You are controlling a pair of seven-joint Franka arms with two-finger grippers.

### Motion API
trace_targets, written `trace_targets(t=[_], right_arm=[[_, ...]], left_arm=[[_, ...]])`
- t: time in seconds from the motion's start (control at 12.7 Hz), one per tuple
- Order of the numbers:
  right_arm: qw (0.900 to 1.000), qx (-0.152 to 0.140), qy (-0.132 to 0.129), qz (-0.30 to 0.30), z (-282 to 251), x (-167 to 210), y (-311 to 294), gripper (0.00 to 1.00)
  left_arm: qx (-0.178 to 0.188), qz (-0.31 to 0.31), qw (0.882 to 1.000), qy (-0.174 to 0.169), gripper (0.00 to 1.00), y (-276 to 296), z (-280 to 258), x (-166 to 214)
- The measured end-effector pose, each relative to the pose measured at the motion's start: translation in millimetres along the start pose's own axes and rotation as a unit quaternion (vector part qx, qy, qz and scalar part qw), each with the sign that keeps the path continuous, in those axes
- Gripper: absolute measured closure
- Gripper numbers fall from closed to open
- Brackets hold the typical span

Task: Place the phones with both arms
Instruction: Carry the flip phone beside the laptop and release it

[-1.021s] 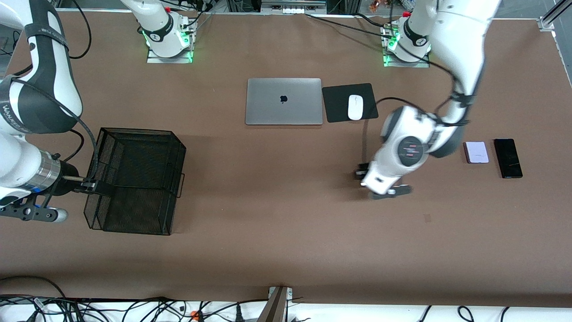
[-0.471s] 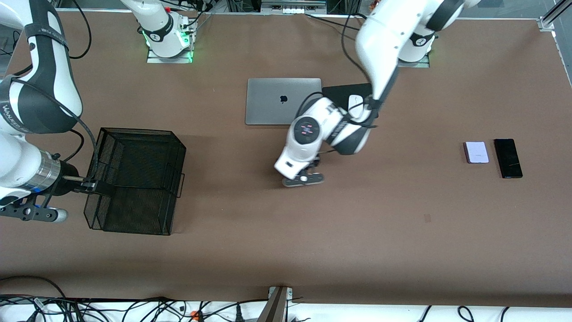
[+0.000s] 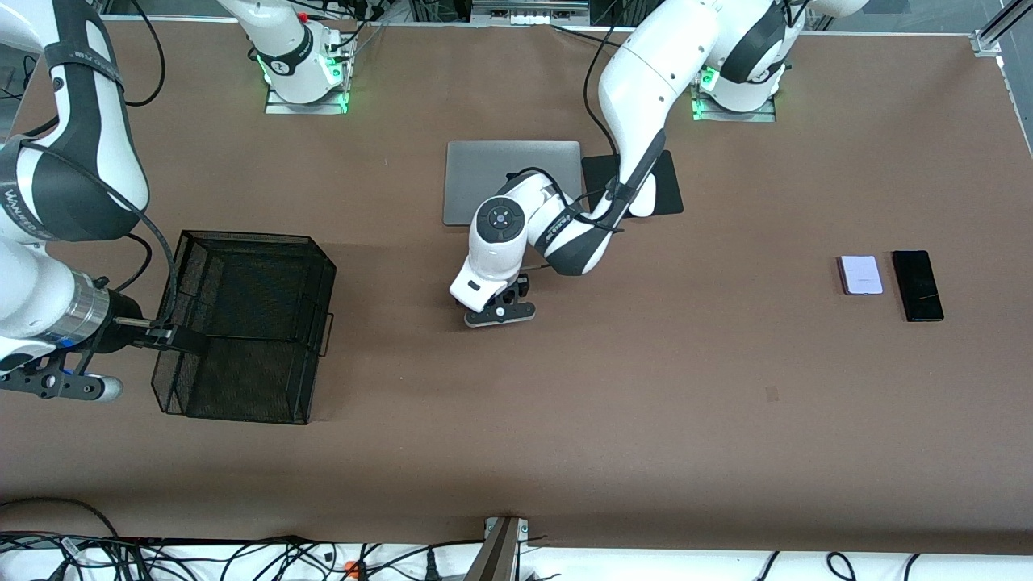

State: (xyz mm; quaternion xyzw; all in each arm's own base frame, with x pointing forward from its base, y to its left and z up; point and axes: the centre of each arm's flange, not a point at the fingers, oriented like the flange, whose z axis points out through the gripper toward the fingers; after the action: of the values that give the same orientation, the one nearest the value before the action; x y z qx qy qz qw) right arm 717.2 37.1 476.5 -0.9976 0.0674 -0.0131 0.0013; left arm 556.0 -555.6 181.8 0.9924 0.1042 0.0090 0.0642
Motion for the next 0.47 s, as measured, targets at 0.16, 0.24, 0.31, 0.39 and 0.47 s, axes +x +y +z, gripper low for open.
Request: trace_targets(t=[0.16, 0.24, 0.31, 0.39, 0.47], right_arm=[[1.000, 0.000, 0.000, 0.000, 0, 0, 0, 0.00], [1.000, 0.000, 0.000, 0.000, 0, 0, 0, 0.00], [1.000, 0.000, 0.000, 0.000, 0, 0, 0, 0.00], [1.000, 0.000, 0.000, 0.000, 0, 0, 0, 0.00], [1.000, 0.000, 0.000, 0.000, 0, 0, 0, 0.00]], left_arm=[[0.002, -0.003, 1.000, 0.002, 0.12, -2, 3, 3], [0.003, -0.004, 1.000, 0.005, 0.02, -3, 2, 5], [0.004, -0.005, 1.000, 0.011, 0.00, -4, -1, 8], [0.007, -0.006, 1.000, 0.016, 0.00, -5, -5, 13], [0.016, -0.009, 1.000, 0.016, 0.00, -7, -12, 18]])
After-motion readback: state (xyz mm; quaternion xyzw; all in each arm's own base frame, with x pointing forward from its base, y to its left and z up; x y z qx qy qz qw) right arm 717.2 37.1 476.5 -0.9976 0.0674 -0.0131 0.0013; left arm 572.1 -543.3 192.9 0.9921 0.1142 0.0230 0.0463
